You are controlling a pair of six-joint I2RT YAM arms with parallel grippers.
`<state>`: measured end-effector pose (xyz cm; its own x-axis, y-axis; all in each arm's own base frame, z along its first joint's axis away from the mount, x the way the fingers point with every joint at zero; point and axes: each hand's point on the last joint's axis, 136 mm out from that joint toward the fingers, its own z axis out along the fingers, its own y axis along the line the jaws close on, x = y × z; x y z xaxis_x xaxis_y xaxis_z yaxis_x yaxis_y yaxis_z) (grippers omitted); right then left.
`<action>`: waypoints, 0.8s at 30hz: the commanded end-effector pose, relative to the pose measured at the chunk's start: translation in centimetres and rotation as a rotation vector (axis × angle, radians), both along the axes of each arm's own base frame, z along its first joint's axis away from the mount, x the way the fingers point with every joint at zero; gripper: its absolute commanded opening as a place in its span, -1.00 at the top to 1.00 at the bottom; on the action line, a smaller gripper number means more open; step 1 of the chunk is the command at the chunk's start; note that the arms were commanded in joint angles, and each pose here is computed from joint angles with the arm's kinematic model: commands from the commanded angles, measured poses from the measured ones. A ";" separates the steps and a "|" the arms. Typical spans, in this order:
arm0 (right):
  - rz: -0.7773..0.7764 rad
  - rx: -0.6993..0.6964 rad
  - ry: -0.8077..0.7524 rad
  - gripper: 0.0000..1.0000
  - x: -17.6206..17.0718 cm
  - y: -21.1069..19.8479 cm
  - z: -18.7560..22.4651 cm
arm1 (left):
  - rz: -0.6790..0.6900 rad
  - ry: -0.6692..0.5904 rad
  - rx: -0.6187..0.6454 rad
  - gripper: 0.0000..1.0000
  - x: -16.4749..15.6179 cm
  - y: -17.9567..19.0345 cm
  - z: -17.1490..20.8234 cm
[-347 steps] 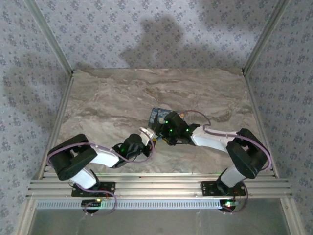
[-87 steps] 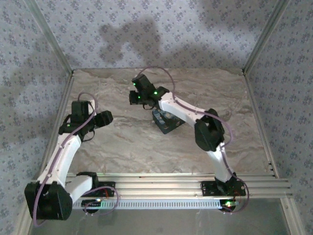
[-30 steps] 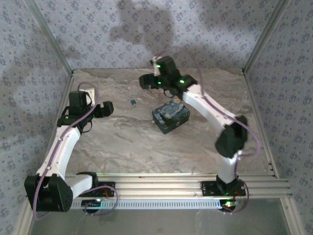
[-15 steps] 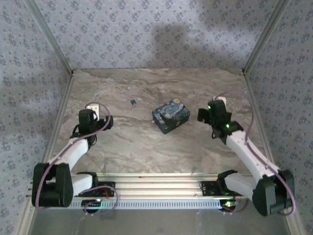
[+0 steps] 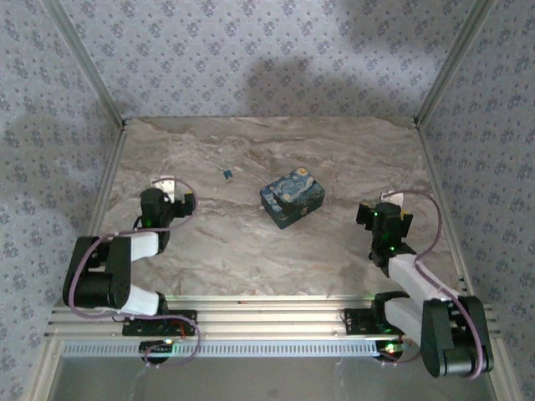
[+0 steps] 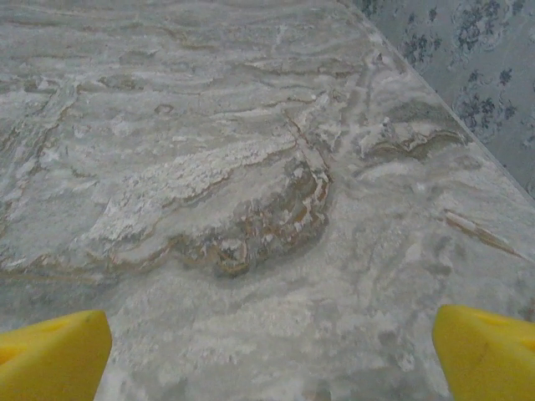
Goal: Unlock the padlock with the key
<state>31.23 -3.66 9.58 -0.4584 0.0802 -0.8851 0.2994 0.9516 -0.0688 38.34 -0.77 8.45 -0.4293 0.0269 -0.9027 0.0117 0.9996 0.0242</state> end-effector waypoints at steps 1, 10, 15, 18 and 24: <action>0.041 -0.022 -0.198 -1.00 2.6 0.1 3.3 | 0.004 -0.110 0.000 -0.96 1.2 0.7 0.9; 0.098 0.032 -0.221 -1.00 5.2 -1.0 0.3 | 0.035 -0.059 -0.019 -0.96 1.4 1.4 0.5; 0.109 -0.003 -0.118 -1.00 7.1 -0.4 -0.9 | 0.039 -0.054 -0.024 -0.96 1.4 1.5 0.5; 0.114 -0.042 -0.112 -1.00 7.3 0.1 -0.7 | 0.038 -0.052 -0.025 -0.96 1.4 1.5 0.4; 0.126 -0.030 -0.103 -1.00 7.4 0.2 -0.8 | 0.038 -0.054 -0.026 -0.96 1.4 1.5 0.4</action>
<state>38.51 -3.14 8.72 -0.3602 0.0166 -0.9327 0.1820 0.9819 -0.0528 38.73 0.84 7.12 -0.4340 0.0018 -0.9009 -0.0295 0.9994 0.0162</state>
